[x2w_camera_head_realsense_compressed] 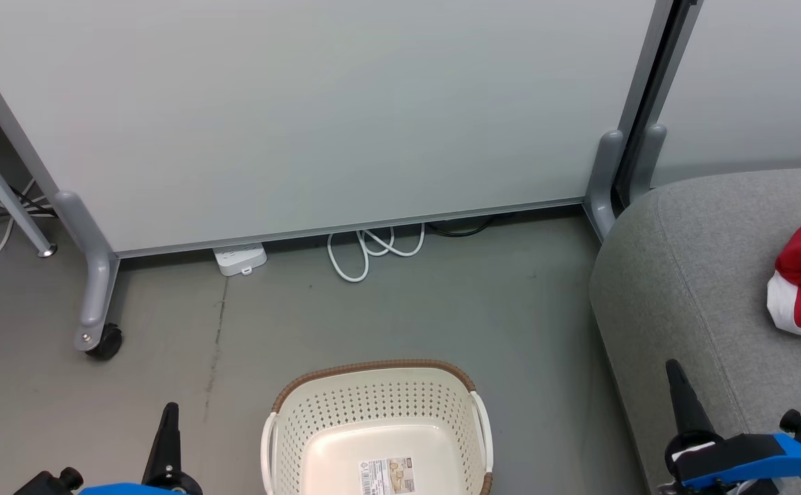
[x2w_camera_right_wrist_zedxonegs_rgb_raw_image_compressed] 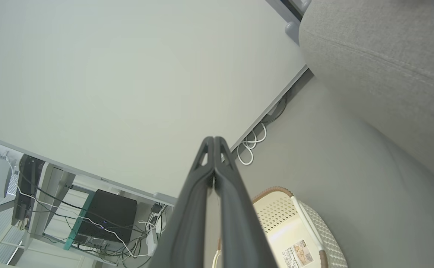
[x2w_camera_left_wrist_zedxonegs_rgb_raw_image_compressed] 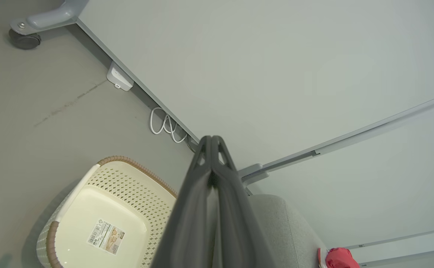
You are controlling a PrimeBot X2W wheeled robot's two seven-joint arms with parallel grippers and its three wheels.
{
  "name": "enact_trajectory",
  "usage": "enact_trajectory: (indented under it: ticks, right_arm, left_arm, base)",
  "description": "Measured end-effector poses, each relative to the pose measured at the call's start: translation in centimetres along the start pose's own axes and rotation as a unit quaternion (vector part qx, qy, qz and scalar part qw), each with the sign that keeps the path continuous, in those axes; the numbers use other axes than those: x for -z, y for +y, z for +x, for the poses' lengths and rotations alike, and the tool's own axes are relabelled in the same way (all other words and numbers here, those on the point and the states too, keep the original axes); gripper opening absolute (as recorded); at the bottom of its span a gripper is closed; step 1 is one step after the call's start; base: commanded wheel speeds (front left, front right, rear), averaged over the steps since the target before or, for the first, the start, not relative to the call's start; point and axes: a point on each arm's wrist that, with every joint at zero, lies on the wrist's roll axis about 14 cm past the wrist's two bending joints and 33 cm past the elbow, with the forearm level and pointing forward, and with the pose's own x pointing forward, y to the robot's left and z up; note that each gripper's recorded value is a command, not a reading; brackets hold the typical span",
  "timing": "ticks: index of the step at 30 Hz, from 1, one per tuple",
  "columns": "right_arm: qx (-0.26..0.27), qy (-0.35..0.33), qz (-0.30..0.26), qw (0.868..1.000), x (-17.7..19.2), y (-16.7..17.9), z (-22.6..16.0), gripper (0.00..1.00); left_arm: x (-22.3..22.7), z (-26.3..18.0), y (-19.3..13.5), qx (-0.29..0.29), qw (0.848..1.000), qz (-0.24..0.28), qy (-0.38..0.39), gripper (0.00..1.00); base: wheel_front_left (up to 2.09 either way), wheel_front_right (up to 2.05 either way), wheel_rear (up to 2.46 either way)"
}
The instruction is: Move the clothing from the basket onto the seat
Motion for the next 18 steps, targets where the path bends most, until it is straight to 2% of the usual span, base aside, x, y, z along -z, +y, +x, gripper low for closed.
enact_trajectory:
  ticks: [18]
  right_arm:
    - [-0.009, -0.015, 0.105, 0.994, -0.9, 0.3, 0.4, 0.0]
  left_arm:
    - [-1.1, 0.6, -1.0, 0.015, 0.996, -0.089, -0.007, 0.0]
  base:
    - [0.0, 0.0, 0.0]
